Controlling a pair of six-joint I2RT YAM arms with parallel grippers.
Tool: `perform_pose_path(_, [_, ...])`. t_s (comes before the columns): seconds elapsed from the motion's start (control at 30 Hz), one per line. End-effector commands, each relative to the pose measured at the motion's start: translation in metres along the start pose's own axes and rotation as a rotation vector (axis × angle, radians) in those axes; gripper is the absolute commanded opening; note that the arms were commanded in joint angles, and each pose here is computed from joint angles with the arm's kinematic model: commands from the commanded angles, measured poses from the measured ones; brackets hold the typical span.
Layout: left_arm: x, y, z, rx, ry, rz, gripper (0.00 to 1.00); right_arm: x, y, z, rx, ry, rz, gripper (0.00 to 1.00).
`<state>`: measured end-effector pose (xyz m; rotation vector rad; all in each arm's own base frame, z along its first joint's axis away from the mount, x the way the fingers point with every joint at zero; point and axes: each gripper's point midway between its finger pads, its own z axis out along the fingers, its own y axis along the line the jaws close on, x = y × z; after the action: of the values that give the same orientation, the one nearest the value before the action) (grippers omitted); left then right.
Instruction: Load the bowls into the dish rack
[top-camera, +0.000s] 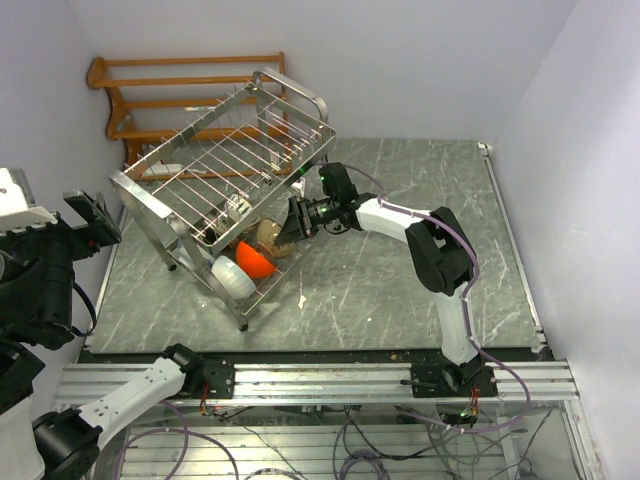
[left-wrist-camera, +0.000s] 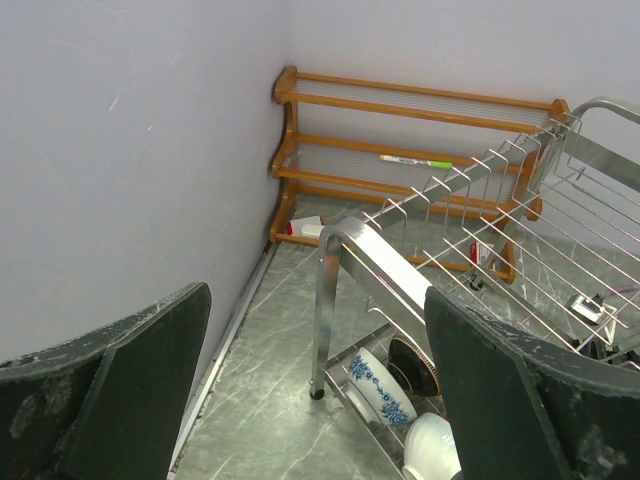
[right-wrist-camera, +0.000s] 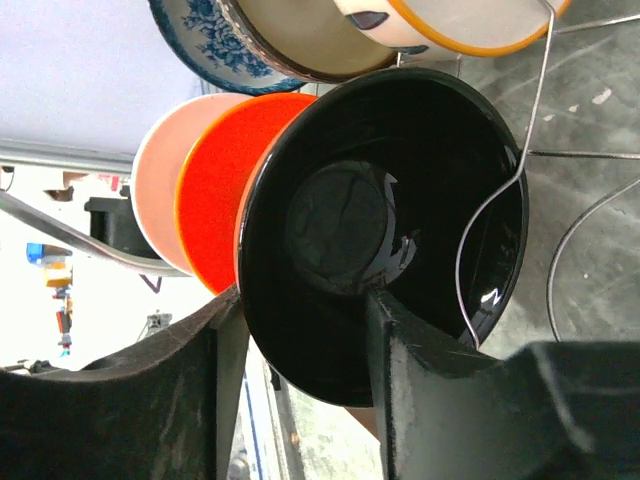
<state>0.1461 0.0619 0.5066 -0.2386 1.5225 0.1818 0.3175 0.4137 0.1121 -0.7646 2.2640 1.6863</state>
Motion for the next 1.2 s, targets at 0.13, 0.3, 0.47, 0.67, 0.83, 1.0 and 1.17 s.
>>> perform_pose_path(0.13, [-0.006,0.003,-0.001,-0.008,-0.021,-0.029,0.99,-0.013,-0.032,-0.019,0.233,-0.038,0.065,0.59])
perform_pose_path(0.3, [-0.007,0.004,-0.002,-0.008,-0.027,-0.041,0.99,-0.024,-0.021,-0.029,0.281,-0.066,0.031,1.0])
perform_pose_path(0.47, [-0.006,0.005,-0.004,-0.004,-0.028,-0.045,0.99,-0.03,-0.008,-0.035,0.28,-0.093,0.01,1.0])
perform_pose_path(0.67, [-0.008,0.004,-0.004,0.004,-0.03,-0.054,0.99,-0.041,0.007,-0.038,0.265,-0.127,-0.017,1.0])
perform_pose_path(0.83, [-0.008,0.003,-0.005,0.013,-0.028,-0.062,0.99,-0.05,0.016,-0.046,0.3,-0.172,-0.044,1.0])
perform_pose_path(1.0, [-0.01,0.005,-0.007,0.013,-0.03,-0.067,0.99,-0.047,0.014,-0.051,0.348,-0.158,-0.04,1.0])
perform_pose_path(1.17, [-0.01,0.004,-0.007,0.016,-0.029,-0.063,0.99,-0.03,0.009,-0.058,0.411,-0.08,-0.038,1.0])
